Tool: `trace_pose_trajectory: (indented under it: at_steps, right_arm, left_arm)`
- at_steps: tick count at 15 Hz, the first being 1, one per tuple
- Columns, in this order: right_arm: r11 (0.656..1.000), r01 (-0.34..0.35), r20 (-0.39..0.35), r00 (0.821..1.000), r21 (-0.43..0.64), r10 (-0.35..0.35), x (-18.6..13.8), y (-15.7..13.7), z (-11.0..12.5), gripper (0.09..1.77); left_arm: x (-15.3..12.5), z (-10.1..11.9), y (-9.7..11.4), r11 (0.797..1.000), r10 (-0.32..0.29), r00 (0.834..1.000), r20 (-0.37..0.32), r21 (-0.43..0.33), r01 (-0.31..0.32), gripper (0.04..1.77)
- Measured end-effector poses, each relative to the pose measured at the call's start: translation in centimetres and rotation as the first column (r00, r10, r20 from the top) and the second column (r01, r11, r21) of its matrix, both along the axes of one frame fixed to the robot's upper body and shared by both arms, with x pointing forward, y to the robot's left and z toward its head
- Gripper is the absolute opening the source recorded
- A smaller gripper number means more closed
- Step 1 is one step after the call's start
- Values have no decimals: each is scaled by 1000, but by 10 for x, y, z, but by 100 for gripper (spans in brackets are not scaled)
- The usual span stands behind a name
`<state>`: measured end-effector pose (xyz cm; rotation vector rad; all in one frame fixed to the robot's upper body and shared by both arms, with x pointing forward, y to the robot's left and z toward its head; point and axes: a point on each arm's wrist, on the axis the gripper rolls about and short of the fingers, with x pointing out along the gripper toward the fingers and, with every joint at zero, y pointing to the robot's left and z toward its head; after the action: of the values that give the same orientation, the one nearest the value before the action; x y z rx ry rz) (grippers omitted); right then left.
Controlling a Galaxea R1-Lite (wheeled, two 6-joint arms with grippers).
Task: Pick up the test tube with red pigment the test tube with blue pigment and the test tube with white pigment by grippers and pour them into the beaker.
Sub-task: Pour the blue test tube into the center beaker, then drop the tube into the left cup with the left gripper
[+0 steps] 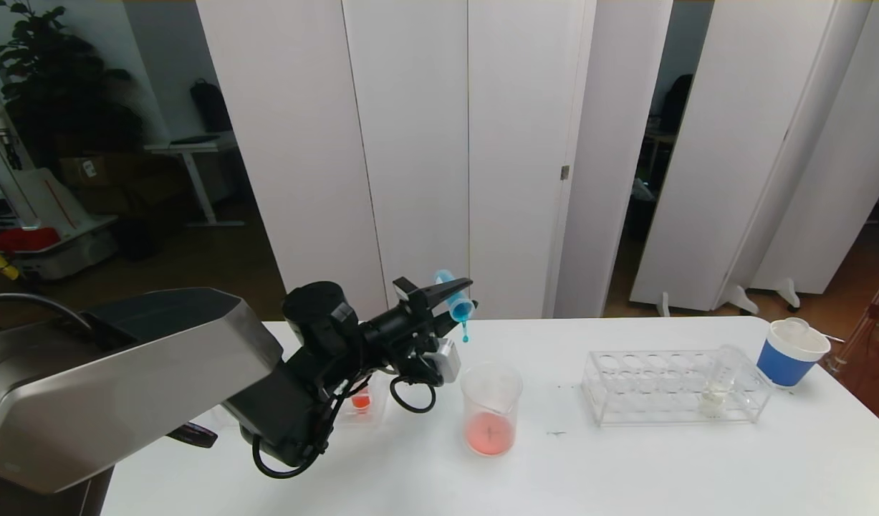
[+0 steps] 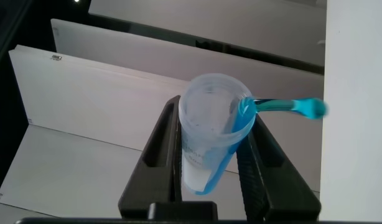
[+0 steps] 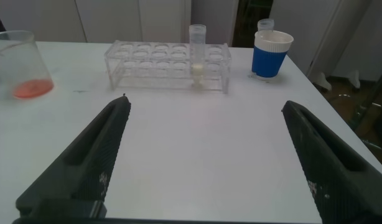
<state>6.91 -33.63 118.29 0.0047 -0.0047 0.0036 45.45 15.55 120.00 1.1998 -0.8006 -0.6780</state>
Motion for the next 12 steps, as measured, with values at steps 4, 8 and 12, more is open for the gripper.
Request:
trace_pose_trajectory:
  at_steps: [4,8,12]
  right_arm:
    - [1000,0,0,1000,0,0,0,0,0,175]
    - [1000,0,0,1000,0,0,0,0,0,175]
    - [1000,0,0,1000,0,0,0,0,0,175]
  left_arm:
    - [-1,6,0,1000,2,999,33,5,-2,59]
    - [-2,7,-1,1000,0,999,35,4,0,59]
    - [-3,8,-3,1000,0,999,37,2,0,59]
